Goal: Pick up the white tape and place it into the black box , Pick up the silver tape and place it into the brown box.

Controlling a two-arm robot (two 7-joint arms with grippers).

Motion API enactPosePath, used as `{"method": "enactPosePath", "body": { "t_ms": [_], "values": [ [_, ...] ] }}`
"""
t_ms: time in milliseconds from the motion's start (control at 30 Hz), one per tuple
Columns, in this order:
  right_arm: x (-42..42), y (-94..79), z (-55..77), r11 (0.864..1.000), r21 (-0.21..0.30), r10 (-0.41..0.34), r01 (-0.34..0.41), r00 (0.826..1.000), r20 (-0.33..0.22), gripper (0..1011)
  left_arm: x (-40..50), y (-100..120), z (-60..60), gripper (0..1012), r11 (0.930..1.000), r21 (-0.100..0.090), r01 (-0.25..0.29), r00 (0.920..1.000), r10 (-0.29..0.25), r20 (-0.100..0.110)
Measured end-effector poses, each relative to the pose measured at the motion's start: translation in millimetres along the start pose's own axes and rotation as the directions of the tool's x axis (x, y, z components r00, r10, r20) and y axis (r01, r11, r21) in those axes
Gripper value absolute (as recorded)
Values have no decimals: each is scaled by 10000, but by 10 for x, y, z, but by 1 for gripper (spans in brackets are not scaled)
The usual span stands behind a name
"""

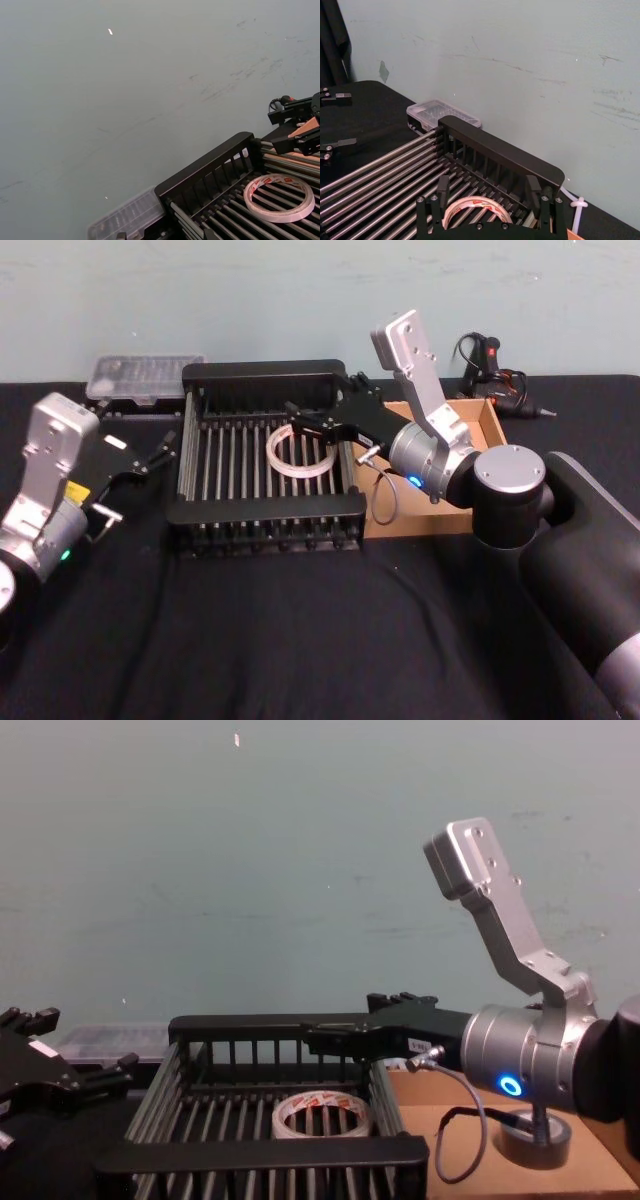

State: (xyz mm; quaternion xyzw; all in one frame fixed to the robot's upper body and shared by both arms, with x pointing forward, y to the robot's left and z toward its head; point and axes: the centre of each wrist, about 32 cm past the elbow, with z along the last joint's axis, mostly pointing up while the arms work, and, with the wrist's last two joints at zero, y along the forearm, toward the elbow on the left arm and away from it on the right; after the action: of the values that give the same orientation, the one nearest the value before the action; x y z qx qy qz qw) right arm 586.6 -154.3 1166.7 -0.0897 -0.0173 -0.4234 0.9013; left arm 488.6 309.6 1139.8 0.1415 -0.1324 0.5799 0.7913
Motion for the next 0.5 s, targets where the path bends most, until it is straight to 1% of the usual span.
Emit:
{"method": "enactPosePath", "body": {
  "t_ms": [67, 267, 500],
  "values": [
    [0, 0, 0, 10000, 0, 0, 0, 10000, 0, 1002, 0, 0, 0, 1001, 10000, -1, -1, 10000, 1, 1],
    [-5, -9, -3, 10000, 14, 2, -2, 10000, -4, 1002, 0, 0, 0, 1001, 10000, 0, -1, 10000, 1, 0],
    [-10, -109, -8, 9999, 144, -15, 16, 10000, -61, 1002, 0, 0, 0, 1001, 10000, 1, 0, 10000, 0, 0]
  ]
}}
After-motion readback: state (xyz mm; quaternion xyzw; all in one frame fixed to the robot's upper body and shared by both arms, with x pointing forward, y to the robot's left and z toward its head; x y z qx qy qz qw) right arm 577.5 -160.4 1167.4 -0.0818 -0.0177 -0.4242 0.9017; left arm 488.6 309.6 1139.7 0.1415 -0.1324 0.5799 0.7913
